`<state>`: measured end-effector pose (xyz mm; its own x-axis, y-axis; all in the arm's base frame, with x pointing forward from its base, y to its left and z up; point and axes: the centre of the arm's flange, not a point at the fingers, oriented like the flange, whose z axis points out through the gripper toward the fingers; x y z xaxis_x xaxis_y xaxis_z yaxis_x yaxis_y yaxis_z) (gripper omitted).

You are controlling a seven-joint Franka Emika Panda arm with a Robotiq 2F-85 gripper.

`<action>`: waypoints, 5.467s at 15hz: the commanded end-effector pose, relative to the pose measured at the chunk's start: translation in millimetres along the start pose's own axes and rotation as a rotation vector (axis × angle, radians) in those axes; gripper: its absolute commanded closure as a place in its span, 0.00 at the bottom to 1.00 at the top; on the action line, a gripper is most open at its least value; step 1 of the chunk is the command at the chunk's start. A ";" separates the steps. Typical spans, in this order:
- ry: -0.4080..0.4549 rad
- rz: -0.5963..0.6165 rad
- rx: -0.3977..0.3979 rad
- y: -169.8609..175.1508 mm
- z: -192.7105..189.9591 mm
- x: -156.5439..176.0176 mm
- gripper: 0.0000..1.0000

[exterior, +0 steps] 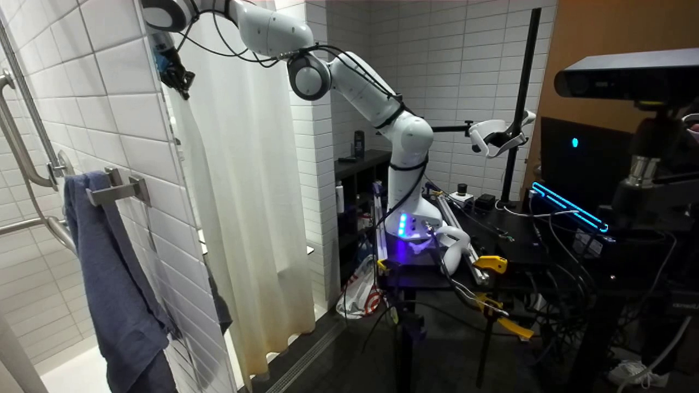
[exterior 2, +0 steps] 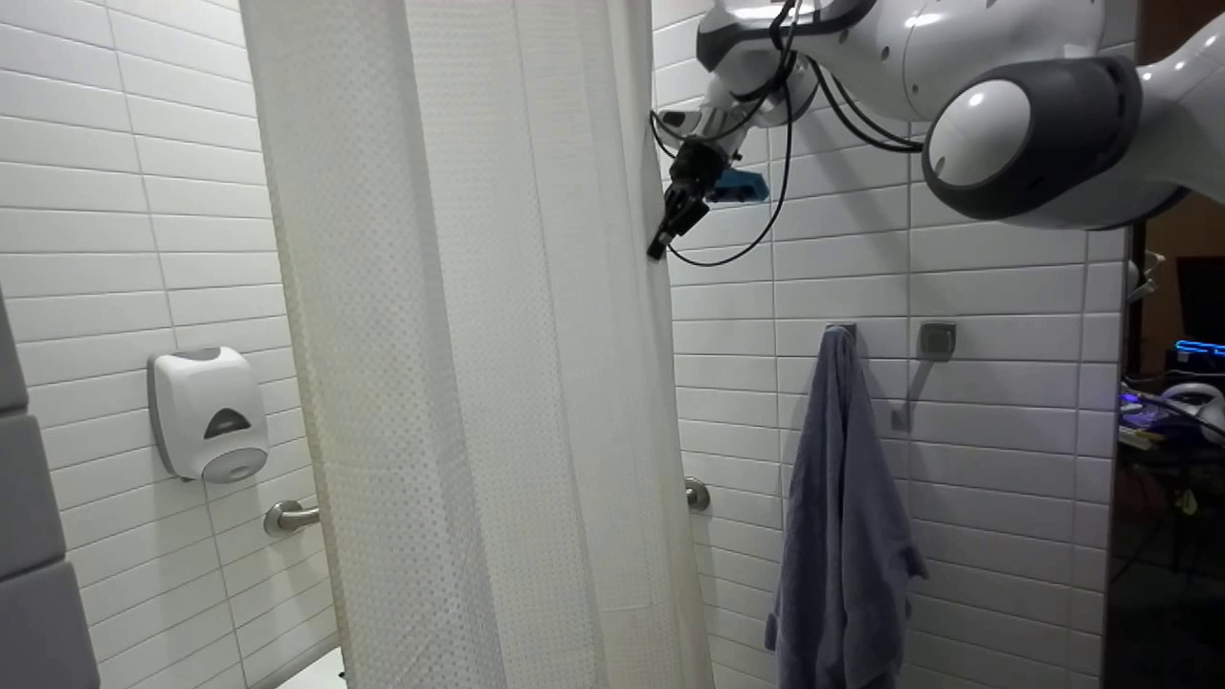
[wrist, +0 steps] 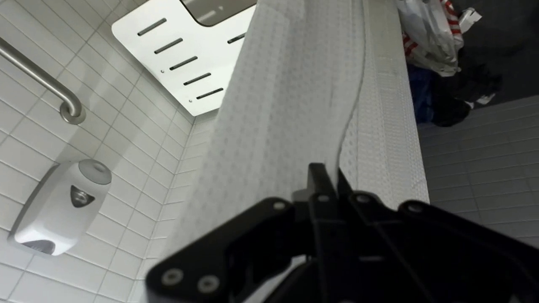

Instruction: Move the shower curtain to the left

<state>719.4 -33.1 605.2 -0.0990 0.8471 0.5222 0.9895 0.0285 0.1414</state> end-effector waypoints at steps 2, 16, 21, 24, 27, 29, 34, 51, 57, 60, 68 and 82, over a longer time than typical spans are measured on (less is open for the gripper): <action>0.060 -0.044 0.071 30.0 15.3 3.8 1.00; 0.135 -0.120 0.254 27.1 51.0 40.4 1.00; 0.163 -0.134 0.223 31.2 50.1 42.3 1.00; 0.172 -0.142 0.225 36.0 54.3 44.5 1.00; 0.172 -0.126 0.223 36.6 50.4 41.5 1.00; 0.171 -0.109 0.222 35.6 46.3 37.5 1.00; 0.167 -0.105 0.187 -9.8 46.0 33.3 0.98; 0.154 -0.118 0.198 -5.5 50.1 39.0 1.00; 0.141 -0.158 0.205 -4.5 61.1 54.3 1.00; 0.149 -0.184 0.215 -7.3 59.2 56.4 1.00; 0.164 -0.264 0.286 -15.0 55.9 56.8 1.00; 0.180 -0.386 0.195 40.0 173.9 155.0 1.00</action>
<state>722.5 134.7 571.1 -0.4479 0.6398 0.6246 0.8890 0.3928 0.2352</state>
